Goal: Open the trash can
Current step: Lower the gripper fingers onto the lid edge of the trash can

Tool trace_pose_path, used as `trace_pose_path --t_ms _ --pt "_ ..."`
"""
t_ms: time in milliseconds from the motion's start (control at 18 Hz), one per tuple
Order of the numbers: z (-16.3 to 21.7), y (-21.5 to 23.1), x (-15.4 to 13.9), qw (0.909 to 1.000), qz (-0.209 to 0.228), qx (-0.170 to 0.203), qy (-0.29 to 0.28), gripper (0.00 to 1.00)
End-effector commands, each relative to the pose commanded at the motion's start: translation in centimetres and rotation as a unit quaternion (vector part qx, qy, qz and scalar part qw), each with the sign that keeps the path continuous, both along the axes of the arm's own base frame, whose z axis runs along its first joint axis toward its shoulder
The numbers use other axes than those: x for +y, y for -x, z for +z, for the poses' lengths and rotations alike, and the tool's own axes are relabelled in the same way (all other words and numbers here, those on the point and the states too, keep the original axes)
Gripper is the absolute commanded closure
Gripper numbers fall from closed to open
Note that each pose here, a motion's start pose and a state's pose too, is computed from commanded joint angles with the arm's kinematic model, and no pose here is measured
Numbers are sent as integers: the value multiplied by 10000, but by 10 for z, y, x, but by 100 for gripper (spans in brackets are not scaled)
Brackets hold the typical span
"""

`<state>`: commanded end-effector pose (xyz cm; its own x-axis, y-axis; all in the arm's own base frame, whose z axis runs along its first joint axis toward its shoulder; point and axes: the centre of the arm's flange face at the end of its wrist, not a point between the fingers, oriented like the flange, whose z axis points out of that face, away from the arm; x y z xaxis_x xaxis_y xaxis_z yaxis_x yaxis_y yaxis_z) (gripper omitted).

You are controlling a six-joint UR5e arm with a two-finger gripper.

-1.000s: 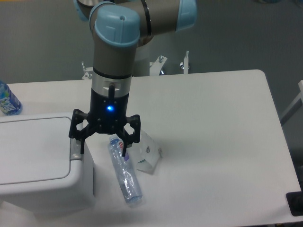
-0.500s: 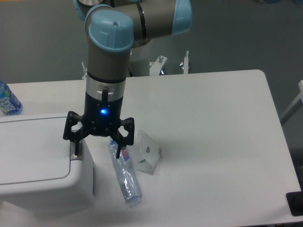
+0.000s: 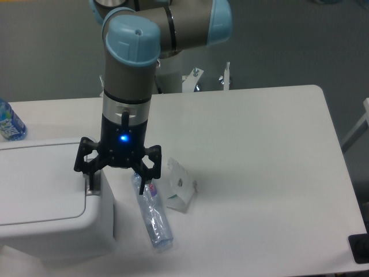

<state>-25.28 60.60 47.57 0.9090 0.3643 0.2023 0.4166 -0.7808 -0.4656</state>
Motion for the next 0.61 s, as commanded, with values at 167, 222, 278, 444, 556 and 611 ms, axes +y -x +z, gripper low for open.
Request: trace_pose_path --t_ms 167,222,278,444,556,611 --pt "0 0 0 10000 -30 10 -4 0" --pt "-2 0 1 10000 -30 1 8 0" --pt "-3 1 1 10000 -30 -4 15 0" --pt "-3 1 1 10000 -30 -4 15 0" --pt "-2 1 1 10000 -36 5 9 0" --pt "-1 1 1 10000 -56 21 3 0"
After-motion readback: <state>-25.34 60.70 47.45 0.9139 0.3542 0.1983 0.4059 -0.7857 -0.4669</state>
